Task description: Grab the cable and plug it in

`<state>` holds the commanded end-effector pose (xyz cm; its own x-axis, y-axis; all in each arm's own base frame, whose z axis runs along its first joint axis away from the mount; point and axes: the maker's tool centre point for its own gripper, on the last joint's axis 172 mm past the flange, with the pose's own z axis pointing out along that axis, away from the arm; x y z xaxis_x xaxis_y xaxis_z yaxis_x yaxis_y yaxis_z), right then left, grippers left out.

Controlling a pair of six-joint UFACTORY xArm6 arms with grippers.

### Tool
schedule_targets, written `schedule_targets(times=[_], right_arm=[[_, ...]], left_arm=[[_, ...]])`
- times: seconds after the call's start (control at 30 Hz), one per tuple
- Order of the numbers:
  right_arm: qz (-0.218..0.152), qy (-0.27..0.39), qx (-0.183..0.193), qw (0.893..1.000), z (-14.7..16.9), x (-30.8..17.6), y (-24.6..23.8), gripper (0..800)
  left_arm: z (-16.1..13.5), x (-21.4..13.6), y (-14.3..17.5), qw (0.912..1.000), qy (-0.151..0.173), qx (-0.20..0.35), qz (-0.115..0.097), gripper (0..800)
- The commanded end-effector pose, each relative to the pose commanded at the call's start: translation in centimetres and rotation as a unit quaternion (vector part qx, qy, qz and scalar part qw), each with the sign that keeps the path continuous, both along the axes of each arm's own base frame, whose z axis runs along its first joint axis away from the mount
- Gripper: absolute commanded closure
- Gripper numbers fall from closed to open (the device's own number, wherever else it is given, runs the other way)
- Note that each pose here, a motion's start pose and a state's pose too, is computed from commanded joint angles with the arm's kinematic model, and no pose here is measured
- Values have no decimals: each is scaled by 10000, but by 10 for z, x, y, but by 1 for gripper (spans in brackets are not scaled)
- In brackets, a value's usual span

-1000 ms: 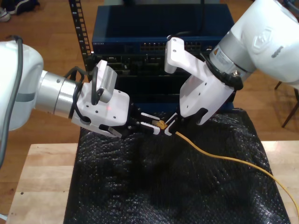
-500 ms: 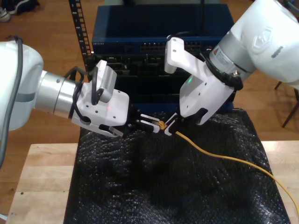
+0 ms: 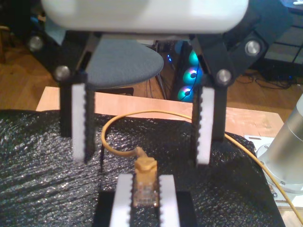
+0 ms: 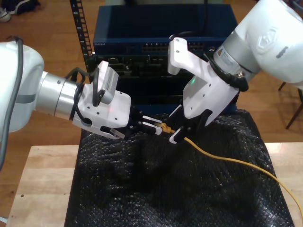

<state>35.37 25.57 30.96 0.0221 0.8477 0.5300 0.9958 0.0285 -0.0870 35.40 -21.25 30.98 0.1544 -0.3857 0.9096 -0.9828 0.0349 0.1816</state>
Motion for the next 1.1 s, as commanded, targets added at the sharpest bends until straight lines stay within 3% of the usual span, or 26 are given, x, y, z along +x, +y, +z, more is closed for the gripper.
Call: schedule_targets(times=[0.2,0.57,0.8,0.93,1.0,1.1], right_arm=[[95,-77,40,9999,2,-8,-2,30],[246,-557,131,9981,33,-17,-6,53],[512,-1032,252,9930,57,-24,-8,69],[677,-1266,292,9892,64,-32,-10,68],[794,-1501,342,9849,71,-34,-10,67],[676,-1779,398,9809,77,-28,-12,65]], left_arm=[[-4,-2,-2,9996,270,-90,-68,792],[6,-14,-6,9971,693,-256,-195,793],[10,-14,8,9907,1200,-637,-99,797],[14,0,25,9867,1320,-928,199,797],[20,-1,28,9847,1358,-1072,196,797],[28,-5,27,9829,1389,-1207,106,797]])
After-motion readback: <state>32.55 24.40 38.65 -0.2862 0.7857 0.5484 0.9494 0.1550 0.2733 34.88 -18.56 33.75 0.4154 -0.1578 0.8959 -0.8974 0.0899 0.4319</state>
